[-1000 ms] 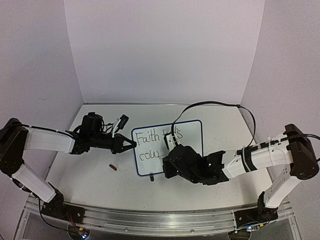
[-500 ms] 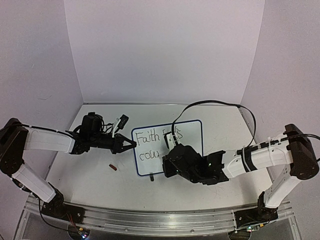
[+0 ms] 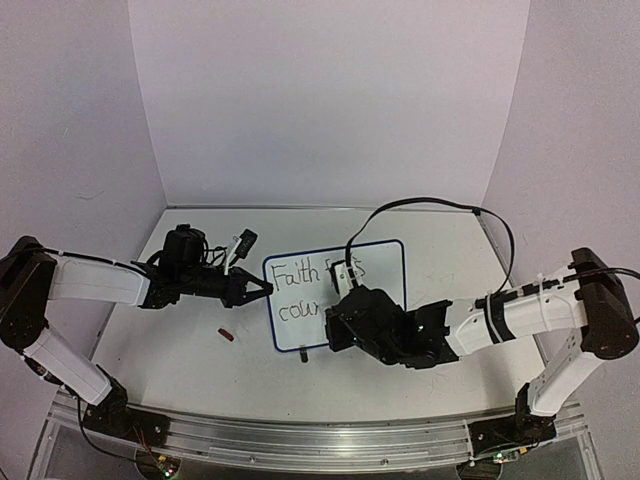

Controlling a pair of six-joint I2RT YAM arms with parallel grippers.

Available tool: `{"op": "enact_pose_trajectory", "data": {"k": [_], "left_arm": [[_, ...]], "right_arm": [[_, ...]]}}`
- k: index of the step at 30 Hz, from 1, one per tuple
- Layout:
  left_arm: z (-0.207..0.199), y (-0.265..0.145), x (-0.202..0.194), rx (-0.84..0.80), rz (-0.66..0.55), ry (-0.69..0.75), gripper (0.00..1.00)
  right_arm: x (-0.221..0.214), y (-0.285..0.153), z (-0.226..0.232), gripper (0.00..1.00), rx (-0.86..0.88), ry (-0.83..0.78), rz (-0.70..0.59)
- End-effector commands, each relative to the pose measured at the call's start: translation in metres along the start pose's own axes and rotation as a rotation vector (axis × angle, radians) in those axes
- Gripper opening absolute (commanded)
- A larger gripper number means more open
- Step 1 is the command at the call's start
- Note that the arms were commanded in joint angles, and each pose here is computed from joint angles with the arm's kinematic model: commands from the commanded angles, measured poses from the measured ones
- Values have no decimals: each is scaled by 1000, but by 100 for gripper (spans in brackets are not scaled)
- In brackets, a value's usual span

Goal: Write a sentence on the whiteboard

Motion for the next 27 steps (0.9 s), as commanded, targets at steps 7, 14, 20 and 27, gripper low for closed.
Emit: {"op": "enact_pose_trajectory", "data": {"k": [7, 14, 20, 27], "left_arm": [[12, 0, -1, 80, 11, 19, 0], [12, 0, -1, 81, 10, 18, 0], [12, 0, -1, 80, 10, 17, 0], [11, 0, 0, 77, 8, 16, 0]], "right_arm": [[33, -11, -24, 0, -91, 90, -117], [21, -22, -15, 0, 73, 51, -89], [11, -17, -10, 0, 115, 62, -60], [7, -9, -14, 0, 55, 83, -52]]}}
Point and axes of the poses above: each gripper's point midway between its finger pads, its own y axis out along the fingers, its own z axis along the line the jaws close on, x = y × z, the point moved 5 cm from there along -y, back along the fingers, and after that the axes turned 7 degrees about -y, right-handed, at the moved point
